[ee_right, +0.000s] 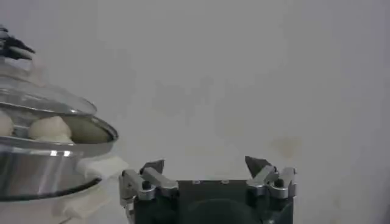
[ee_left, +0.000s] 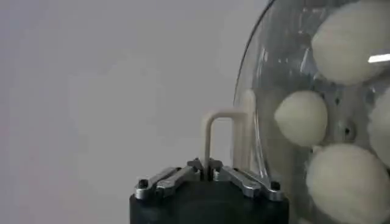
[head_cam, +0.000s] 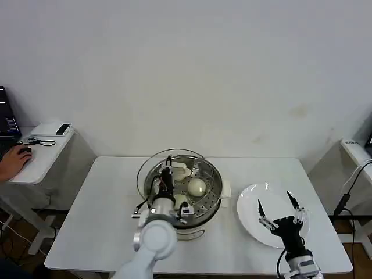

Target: Take steamed baozi put them in steamer then cover it.

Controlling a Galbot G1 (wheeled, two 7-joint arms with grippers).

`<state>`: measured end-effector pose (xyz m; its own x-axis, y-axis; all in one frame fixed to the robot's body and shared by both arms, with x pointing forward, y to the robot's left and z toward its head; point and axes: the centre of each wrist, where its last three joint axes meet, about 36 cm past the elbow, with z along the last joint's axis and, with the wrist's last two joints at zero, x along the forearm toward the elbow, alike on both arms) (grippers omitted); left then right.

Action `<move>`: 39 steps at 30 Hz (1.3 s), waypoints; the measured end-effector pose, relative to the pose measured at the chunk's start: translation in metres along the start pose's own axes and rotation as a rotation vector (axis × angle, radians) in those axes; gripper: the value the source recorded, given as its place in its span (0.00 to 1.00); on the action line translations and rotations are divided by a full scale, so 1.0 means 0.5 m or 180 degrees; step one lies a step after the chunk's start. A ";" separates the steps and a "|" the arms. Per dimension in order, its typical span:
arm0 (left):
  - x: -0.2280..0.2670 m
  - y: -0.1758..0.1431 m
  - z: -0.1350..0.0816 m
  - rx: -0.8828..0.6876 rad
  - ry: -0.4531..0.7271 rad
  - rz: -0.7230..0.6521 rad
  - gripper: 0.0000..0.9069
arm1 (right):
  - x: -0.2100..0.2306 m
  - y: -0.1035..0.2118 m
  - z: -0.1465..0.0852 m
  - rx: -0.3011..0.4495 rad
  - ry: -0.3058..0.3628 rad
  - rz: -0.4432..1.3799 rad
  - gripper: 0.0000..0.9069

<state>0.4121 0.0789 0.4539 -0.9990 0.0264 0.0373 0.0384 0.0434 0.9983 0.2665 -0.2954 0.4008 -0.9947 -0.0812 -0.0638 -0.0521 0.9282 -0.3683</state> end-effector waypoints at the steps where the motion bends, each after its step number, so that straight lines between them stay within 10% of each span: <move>1: -0.001 -0.001 -0.005 -0.0006 -0.0009 0.0000 0.00 | 0.000 0.000 0.001 0.0001 0.0002 -0.0002 1.00; 37: 0.022 -0.038 -0.046 -0.0074 -0.0077 0.0131 0.01 | -0.001 0.016 0.005 0.0001 0.0016 -0.0062 1.00; 38: 0.021 -0.038 -0.047 -0.0074 -0.0076 0.0130 0.10 | 0.000 0.016 0.005 0.0001 0.0017 -0.0064 1.00; 39: 0.021 -0.039 -0.047 -0.0074 -0.0074 0.0131 1.00 | 0.000 0.016 0.005 0.0001 0.0017 -0.0064 1.00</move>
<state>0.4004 0.0546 0.4360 -0.9957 0.0507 0.0775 0.0785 0.0187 0.9967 0.2665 -0.2889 0.3958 -0.9939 -0.0979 -0.0513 -0.0722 0.9263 -0.3698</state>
